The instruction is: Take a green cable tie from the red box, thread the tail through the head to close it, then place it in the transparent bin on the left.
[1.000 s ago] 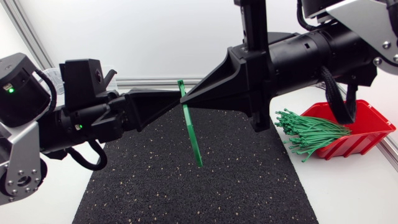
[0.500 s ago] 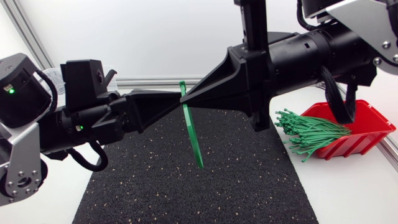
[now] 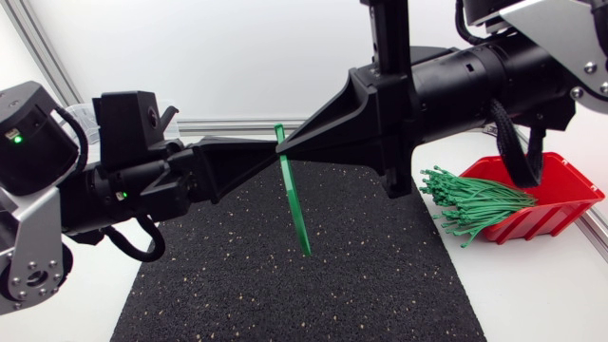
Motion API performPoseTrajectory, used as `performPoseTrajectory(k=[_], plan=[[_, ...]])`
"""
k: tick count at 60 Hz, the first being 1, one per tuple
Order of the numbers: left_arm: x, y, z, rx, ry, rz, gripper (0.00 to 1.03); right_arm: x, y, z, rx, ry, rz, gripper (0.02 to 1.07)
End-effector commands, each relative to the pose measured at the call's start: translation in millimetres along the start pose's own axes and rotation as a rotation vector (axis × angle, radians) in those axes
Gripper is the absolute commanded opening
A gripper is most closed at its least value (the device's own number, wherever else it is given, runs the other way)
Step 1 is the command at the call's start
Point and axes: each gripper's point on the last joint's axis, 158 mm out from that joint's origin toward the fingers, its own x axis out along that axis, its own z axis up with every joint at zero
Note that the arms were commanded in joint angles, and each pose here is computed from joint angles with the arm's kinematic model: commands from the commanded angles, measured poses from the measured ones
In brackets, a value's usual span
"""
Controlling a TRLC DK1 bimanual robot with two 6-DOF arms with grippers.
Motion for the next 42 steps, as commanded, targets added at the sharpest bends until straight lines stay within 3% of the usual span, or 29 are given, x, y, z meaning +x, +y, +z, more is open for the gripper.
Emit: performPoseTrajectory(k=[1, 26, 42], plan=[[-1, -4, 5, -0.003, -0.017, -0.008, 0.04, 2, -10, 3, 0.054, 0.003, -0.010, 0.07], [-1, -32, -1, 0.033, -0.012, -0.071, 0.04, 5, -8, 5, 0.065, 0.007, -0.010, 0.07], [2, -31, -16, 0.079, 0.001, -0.056, 0.04, 0, -1, 3, 0.058, -0.003, 0.004, 0.07]])
